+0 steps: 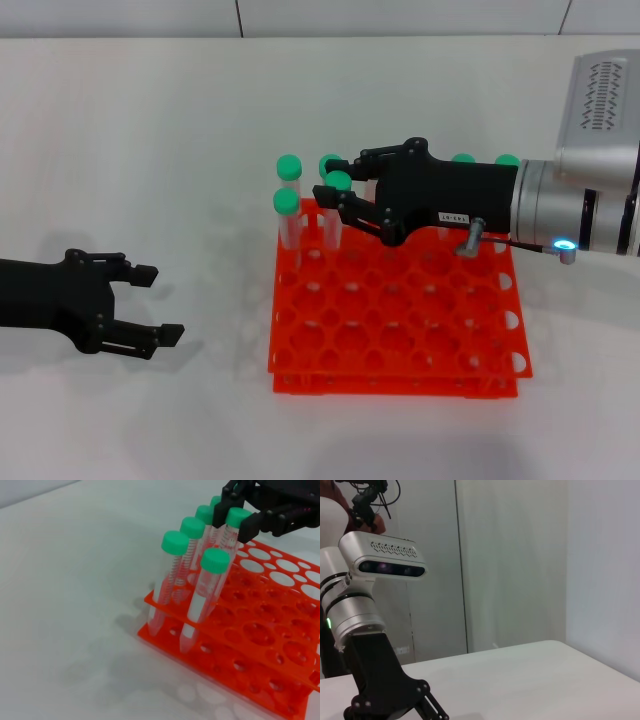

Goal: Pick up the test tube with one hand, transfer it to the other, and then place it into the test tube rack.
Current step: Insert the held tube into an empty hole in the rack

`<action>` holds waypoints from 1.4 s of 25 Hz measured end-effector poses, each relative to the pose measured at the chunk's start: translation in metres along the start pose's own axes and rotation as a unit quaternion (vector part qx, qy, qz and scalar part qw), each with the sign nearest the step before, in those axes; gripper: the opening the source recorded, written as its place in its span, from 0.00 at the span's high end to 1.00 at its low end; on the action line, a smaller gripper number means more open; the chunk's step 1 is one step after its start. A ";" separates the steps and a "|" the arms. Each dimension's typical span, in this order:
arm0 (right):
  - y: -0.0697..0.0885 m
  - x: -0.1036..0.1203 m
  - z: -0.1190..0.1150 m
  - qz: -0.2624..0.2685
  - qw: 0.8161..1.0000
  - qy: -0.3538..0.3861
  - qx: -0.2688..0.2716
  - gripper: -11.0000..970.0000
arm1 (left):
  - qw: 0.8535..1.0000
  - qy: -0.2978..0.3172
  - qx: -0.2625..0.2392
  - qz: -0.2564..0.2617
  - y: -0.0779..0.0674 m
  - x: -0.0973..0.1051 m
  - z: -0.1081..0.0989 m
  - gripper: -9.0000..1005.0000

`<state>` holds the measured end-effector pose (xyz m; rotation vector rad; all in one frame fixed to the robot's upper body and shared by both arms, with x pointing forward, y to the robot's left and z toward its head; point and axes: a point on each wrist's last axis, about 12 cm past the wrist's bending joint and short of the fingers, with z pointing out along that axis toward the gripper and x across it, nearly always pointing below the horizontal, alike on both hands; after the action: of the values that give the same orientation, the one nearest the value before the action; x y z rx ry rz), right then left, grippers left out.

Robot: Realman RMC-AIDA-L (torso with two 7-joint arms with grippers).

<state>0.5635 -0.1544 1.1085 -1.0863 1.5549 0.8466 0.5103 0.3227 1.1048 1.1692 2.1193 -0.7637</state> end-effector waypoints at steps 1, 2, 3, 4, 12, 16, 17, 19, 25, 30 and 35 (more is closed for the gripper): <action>0.000 0.000 0.000 0.000 1.000 0.000 0.000 0.66 | 1.000 0.000 0.000 0.000 0.000 0.000 0.000 0.12; 0.000 0.000 0.000 0.000 1.000 0.000 0.000 0.66 | 1.000 0.000 0.000 0.001 0.000 0.000 0.000 0.12; 0.000 0.000 0.000 0.000 1.000 0.000 0.000 0.66 | 1.000 0.000 0.000 0.001 0.000 0.000 0.000 0.12; 0.000 0.000 0.000 0.000 1.000 0.000 0.000 0.66 | 1.000 0.000 0.000 0.002 0.000 -0.001 0.000 0.12; -0.001 0.003 -0.001 0.005 1.000 0.004 0.004 0.65 | 1.000 -0.003 0.000 0.004 0.001 -0.002 0.000 0.12; -0.001 0.004 -0.001 0.007 1.000 0.003 0.005 0.65 | 1.000 -0.004 0.000 0.007 0.001 -0.002 0.000 0.12; -0.001 0.004 -0.002 0.008 1.000 0.002 0.005 0.65 | 1.000 -0.004 0.000 0.008 0.001 -0.002 0.000 0.12; -0.001 0.003 -0.002 0.009 1.000 0.001 0.006 0.65 | 1.000 -0.004 0.000 0.008 0.001 -0.002 0.000 0.12; -0.001 0.004 -0.002 0.010 1.000 0.002 0.005 0.64 | 1.000 -0.004 0.000 0.008 0.001 -0.002 0.000 0.12; -0.001 0.005 -0.002 0.012 1.000 0.002 0.004 0.64 | 1.000 -0.003 0.000 0.009 0.001 -0.002 0.000 0.12; -0.002 0.003 -0.001 0.014 1.000 0.002 0.002 0.63 | 1.000 -0.003 0.000 0.009 0.001 -0.002 0.000 0.12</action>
<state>0.5644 -0.1570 1.1055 -1.0675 1.5780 0.8605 0.5116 0.3219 1.1062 1.1828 2.1011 -0.7593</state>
